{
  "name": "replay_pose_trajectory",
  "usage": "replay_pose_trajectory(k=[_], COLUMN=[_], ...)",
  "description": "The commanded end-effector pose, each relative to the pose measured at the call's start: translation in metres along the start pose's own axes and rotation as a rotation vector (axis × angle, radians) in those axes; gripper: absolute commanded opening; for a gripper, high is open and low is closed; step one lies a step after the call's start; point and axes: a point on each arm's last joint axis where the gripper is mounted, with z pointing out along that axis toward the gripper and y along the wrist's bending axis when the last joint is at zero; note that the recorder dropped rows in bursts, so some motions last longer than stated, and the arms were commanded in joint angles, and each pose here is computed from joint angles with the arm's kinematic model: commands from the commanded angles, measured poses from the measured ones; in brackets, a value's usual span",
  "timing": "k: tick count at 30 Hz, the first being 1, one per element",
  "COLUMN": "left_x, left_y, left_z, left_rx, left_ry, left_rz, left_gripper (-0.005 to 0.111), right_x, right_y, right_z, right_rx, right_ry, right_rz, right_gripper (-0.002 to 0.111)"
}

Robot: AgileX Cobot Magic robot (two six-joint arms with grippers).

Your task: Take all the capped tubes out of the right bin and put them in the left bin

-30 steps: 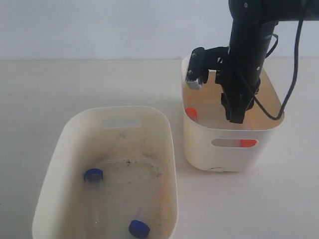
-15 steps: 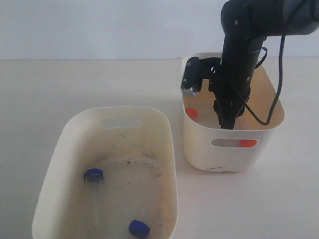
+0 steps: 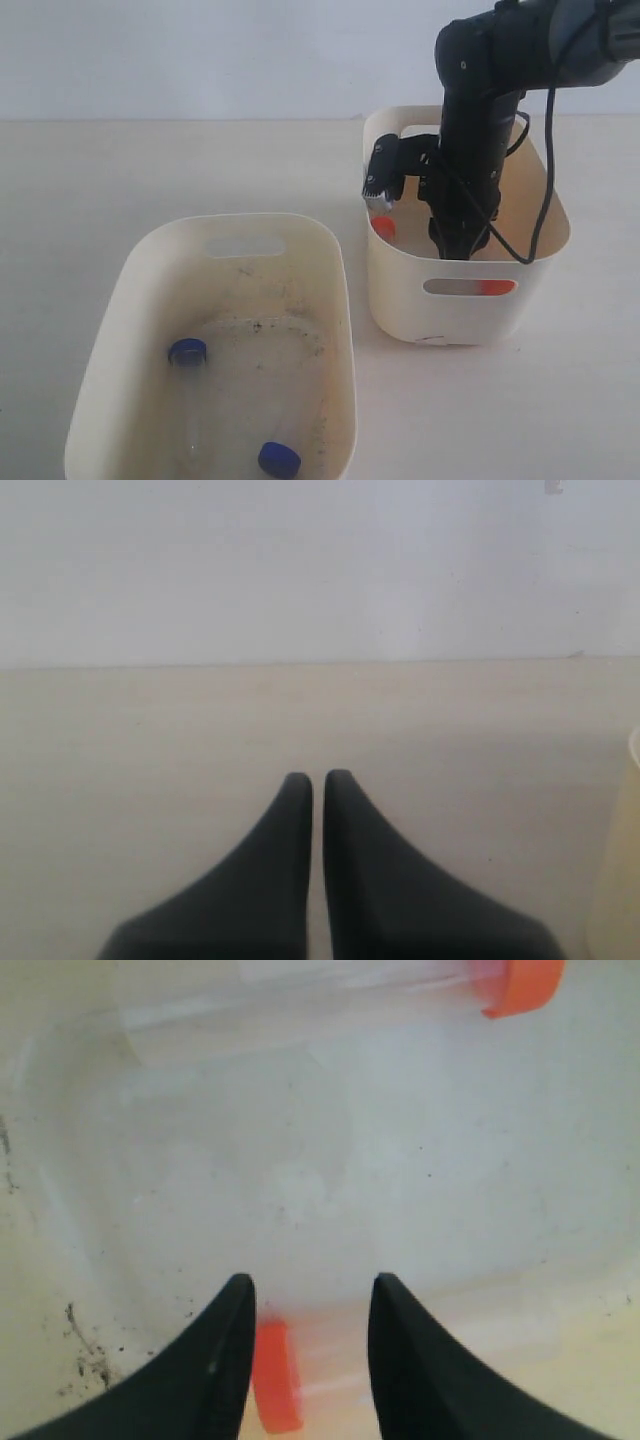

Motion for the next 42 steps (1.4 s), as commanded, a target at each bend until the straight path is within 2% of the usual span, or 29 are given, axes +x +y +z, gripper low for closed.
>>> replay_pose_trajectory(k=[1,18,23,27,29,32,33,42], left_x=[-0.002,-0.002,-0.002,-0.002,-0.002,-0.002,-0.002,-0.002], left_y=[0.000,0.000,0.000,0.000,0.000,0.000,0.000,0.000], left_z=[0.000,0.000,0.000,0.000,0.000,0.000,0.000,0.000], left_rx=[0.001,0.001,0.001,0.001,0.001,0.001,0.001,0.001], left_ry=[-0.009,-0.009,-0.009,-0.009,-0.009,-0.009,-0.009,-0.009], left_rz=[-0.016,-0.016,-0.016,-0.016,-0.016,-0.016,-0.016,-0.016], left_gripper=[0.004,0.004,0.004,0.004,0.004,0.004,0.004,0.004], right_x=[0.003,0.012,0.028,0.030,0.028,0.026,0.025,0.022], right_y=[0.000,-0.004,-0.014,-0.015,-0.014,-0.014,-0.014,-0.016], right_z=[-0.002,-0.021,-0.019,-0.018,-0.015,-0.011,-0.009,0.010], right_rx=[-0.008,0.046,-0.010,-0.031,-0.045,-0.053,-0.050,-0.073], right_ry=[0.014,0.017,-0.037,-0.061,-0.058,-0.068,-0.070,-0.056], right_rz=[0.007,0.023,0.140,0.158,0.136,0.105,0.096,0.085], right_gripper=[0.036,0.036,0.036,0.036,0.040,0.060,0.063,0.065])
